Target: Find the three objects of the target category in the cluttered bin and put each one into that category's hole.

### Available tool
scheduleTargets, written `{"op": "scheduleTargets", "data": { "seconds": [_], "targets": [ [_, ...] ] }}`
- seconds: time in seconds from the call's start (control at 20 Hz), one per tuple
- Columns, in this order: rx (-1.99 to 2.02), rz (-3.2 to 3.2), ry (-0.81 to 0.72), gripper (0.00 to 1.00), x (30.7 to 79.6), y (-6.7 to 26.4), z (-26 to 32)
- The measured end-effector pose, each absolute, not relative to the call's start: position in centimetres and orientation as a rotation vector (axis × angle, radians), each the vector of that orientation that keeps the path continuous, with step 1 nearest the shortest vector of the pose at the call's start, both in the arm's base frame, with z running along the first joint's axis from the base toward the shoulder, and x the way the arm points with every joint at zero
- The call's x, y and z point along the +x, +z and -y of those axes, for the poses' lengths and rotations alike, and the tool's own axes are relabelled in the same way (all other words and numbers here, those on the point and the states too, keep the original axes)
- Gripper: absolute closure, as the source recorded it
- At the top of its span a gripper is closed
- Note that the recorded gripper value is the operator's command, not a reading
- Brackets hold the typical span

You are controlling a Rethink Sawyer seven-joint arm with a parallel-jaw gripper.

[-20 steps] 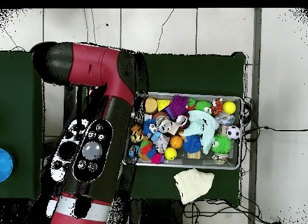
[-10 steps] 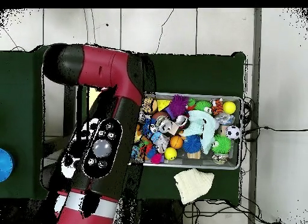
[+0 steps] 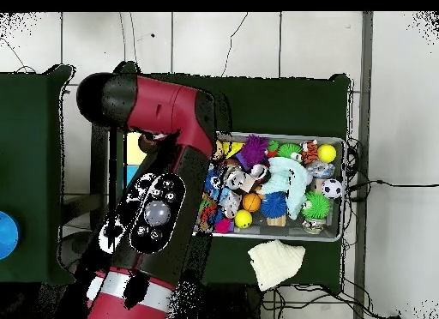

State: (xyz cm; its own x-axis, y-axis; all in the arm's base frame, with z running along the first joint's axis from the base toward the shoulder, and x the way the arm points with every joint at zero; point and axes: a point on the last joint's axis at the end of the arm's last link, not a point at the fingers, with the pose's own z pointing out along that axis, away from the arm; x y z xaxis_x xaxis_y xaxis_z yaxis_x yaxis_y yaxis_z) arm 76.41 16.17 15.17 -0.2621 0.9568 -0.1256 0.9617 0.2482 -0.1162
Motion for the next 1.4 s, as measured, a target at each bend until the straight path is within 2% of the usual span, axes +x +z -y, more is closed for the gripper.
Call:
{"op": "scheduleTargets", "data": {
  "seconds": [0.65,1.4],
  "targets": [
    [1.897,-2.465,-0.278,1.0,75.8,14.7,-16.3],
    [1.84,-2.502,-0.274,1.0,75.0,14.8,-19.7]
  ]
}}
